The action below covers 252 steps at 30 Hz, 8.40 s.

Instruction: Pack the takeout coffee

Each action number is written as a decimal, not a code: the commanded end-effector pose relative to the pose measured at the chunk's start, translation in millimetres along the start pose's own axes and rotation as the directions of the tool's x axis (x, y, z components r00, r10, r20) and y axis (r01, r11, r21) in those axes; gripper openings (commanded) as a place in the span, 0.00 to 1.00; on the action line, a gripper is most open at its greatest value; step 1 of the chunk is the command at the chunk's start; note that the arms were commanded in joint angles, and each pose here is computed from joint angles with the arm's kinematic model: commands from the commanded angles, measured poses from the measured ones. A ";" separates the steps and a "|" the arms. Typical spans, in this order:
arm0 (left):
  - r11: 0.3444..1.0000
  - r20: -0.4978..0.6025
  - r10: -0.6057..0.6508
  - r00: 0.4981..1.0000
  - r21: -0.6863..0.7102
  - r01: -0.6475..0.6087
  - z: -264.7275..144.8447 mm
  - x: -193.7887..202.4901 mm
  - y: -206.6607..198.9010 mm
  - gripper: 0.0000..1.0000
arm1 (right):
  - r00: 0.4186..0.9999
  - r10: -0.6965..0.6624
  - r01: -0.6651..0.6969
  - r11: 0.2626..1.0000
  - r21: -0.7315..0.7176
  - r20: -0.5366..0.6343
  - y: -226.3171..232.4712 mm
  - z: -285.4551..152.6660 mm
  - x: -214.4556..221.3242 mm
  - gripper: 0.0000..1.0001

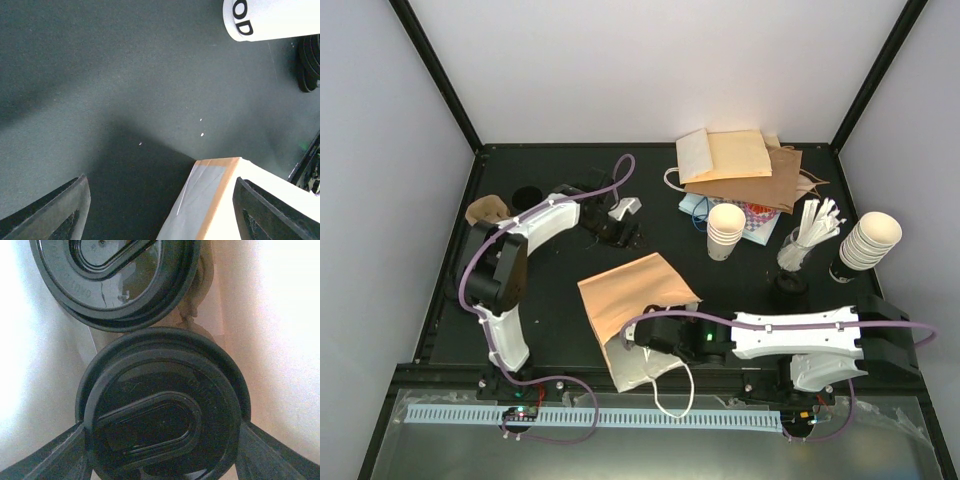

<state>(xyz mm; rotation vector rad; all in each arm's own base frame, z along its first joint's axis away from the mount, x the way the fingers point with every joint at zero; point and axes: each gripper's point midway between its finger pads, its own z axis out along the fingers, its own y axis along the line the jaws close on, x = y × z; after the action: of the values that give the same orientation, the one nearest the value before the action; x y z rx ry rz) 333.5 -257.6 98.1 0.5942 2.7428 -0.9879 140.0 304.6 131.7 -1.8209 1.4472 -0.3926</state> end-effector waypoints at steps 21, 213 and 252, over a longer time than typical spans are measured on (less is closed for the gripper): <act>0.949 -0.078 -0.054 0.995 0.307 0.076 53.4 -20.7 -17.7 0.68 | 0.996 0.044 -0.053 0.992 -0.115 -0.074 22.8 20.1 20.8 0.72; 0.900 0.369 0.435 0.822 -0.208 -0.383 -189.4 68.0 -99.8 0.09 | 0.860 0.346 -0.508 0.656 -0.558 -0.376 -38.3 8.6 3.7 1.00; 0.884 0.293 0.440 0.848 -0.308 -0.352 -186.8 55.7 -83.8 0.01 | 0.860 0.508 -0.479 0.833 -0.276 0.042 -135.7 -51.2 -38.7 1.00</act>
<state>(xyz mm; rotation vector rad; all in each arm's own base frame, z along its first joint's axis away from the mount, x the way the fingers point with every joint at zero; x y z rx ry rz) 240.3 -183.1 260.6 0.7985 2.2706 -0.6375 180.1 333.5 262.5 -1.6343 1.8884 0.1924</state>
